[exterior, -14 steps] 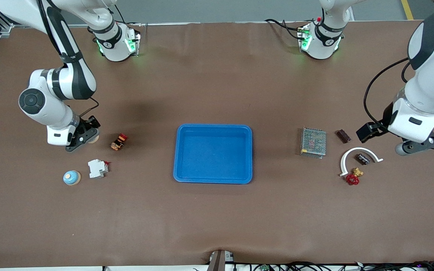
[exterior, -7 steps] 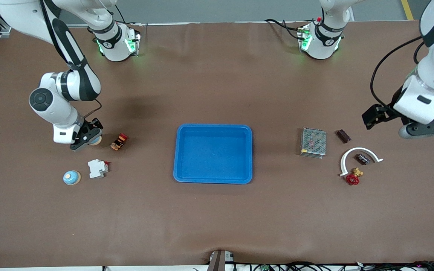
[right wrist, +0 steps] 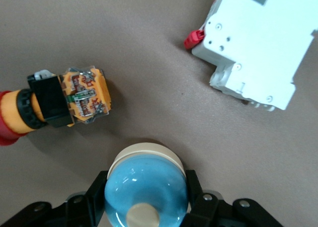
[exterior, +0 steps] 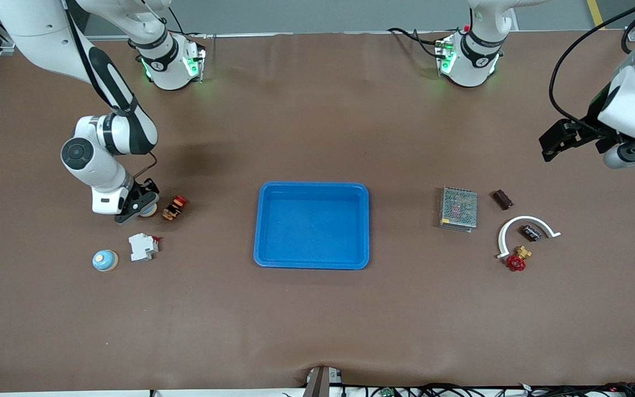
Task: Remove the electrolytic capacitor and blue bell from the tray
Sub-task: 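Place the bell with the right gripper while the left gripper withdraws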
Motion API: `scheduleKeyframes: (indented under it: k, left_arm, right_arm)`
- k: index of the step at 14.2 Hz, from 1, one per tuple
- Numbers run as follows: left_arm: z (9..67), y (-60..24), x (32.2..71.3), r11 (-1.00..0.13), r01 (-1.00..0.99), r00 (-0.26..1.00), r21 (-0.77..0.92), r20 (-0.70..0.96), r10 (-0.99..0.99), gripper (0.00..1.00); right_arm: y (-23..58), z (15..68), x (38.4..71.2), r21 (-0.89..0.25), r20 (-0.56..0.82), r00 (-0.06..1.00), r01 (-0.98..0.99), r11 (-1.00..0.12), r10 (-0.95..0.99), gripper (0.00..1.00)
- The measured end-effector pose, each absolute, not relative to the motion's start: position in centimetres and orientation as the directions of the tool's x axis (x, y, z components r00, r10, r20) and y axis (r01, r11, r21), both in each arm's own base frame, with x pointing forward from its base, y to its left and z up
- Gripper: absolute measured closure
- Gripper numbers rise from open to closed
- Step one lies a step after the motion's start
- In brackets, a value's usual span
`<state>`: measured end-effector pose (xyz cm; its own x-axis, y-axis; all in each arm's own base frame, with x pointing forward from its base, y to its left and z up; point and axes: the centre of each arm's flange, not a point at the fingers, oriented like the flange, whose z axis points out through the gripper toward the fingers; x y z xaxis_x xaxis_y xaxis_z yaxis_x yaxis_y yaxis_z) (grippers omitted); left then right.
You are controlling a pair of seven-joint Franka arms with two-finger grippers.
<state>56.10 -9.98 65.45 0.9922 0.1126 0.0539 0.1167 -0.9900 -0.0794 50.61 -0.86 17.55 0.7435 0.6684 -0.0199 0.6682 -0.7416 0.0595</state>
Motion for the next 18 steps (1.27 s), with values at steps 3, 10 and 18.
scheduleKeyframes:
  k: [3, 10, 18]
  left_arm:
    - [66.3, -10.0, 55.1, -0.991, 0.122, 0.991, -0.058, 0.055, 0.119, 0.00]
    - [67.0, -7.0, 52.9, -0.994, 0.089, 0.995, -0.062, 0.039, 0.087, 0.00]
    - [67.0, -7.5, 51.5, -0.995, 0.077, 0.997, -0.065, 0.034, 0.075, 0.00]
  right_arm:
    - [-0.8, 17.4, 50.6, 0.059, -0.020, 0.743, 0.669, -0.741, 0.669, 0.33]
    - [-0.7, 17.6, 50.8, 0.064, -0.012, 0.754, 0.657, -0.752, 0.657, 0.00]
    - [2.9, 24.9, 56.3, 0.036, -0.084, 0.846, 0.530, -0.847, 0.526, 0.00]
